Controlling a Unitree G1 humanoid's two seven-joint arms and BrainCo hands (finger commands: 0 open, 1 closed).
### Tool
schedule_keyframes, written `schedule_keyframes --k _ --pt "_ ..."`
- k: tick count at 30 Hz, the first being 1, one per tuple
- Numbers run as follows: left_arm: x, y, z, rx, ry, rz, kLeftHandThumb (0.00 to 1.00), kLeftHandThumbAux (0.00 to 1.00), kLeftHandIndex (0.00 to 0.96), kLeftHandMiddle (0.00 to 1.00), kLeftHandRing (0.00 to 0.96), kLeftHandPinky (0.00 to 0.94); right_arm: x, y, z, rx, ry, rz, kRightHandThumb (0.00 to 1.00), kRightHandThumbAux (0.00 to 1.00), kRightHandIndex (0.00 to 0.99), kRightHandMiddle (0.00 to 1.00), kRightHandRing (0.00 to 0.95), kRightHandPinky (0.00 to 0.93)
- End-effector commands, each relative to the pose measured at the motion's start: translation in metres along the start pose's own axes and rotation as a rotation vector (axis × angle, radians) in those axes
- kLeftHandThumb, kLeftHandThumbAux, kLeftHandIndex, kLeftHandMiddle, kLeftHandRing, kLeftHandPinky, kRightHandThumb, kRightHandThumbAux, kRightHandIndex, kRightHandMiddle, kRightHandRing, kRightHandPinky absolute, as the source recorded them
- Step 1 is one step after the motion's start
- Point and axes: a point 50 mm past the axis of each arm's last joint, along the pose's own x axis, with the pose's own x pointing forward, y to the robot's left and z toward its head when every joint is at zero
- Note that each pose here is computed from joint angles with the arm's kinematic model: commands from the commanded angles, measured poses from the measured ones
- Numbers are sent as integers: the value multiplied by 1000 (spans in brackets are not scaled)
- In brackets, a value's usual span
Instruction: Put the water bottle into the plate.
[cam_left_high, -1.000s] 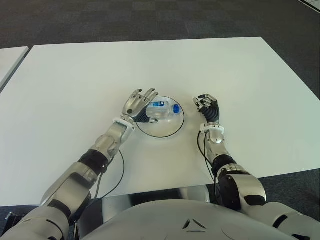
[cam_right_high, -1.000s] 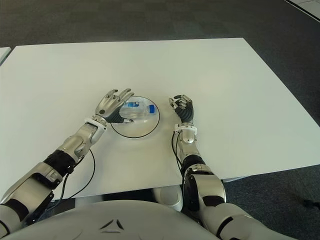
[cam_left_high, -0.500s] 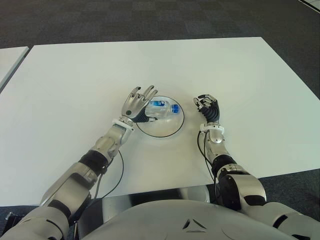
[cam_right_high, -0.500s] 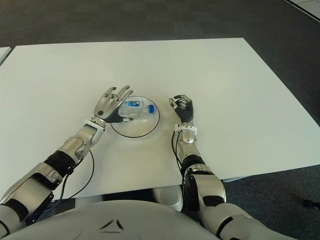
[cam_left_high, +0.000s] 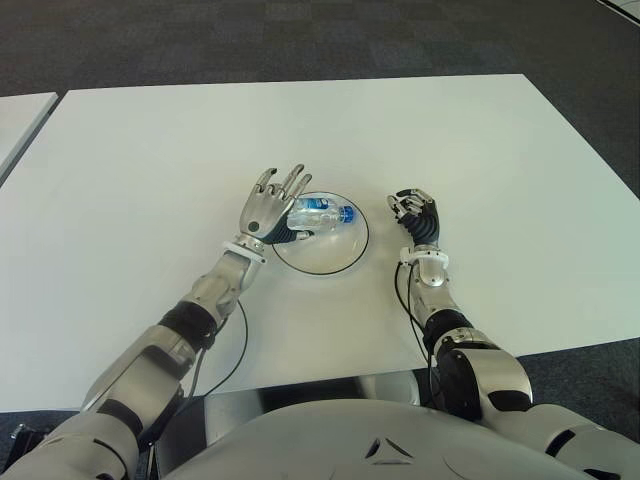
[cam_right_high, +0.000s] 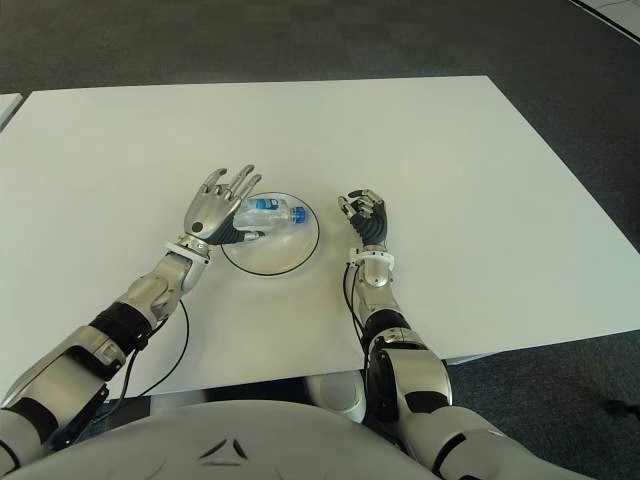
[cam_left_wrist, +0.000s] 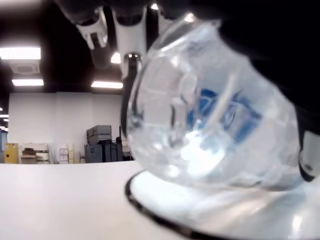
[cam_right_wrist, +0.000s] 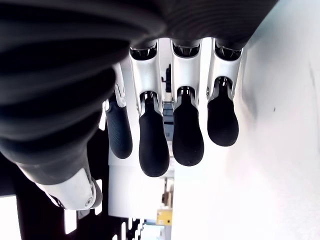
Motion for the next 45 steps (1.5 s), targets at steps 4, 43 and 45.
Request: schedule_keyframes --k 4,43,45 --pt "0 4 3 -33 75 140 65 486 0 0 0 0 -8 0 -11 -4 58 -2 709 728 436 686 683 683" --pt "-20 0 1 -370 342 526 80 560 0 0 0 0 -7 -2 -12 -1 68 5 709 728 436 685 680 674" --pt "-21 0 0 -387 373 533 73 567 0 0 0 0 -7 -2 -13 -1 70 3 709 728 436 684 680 675"
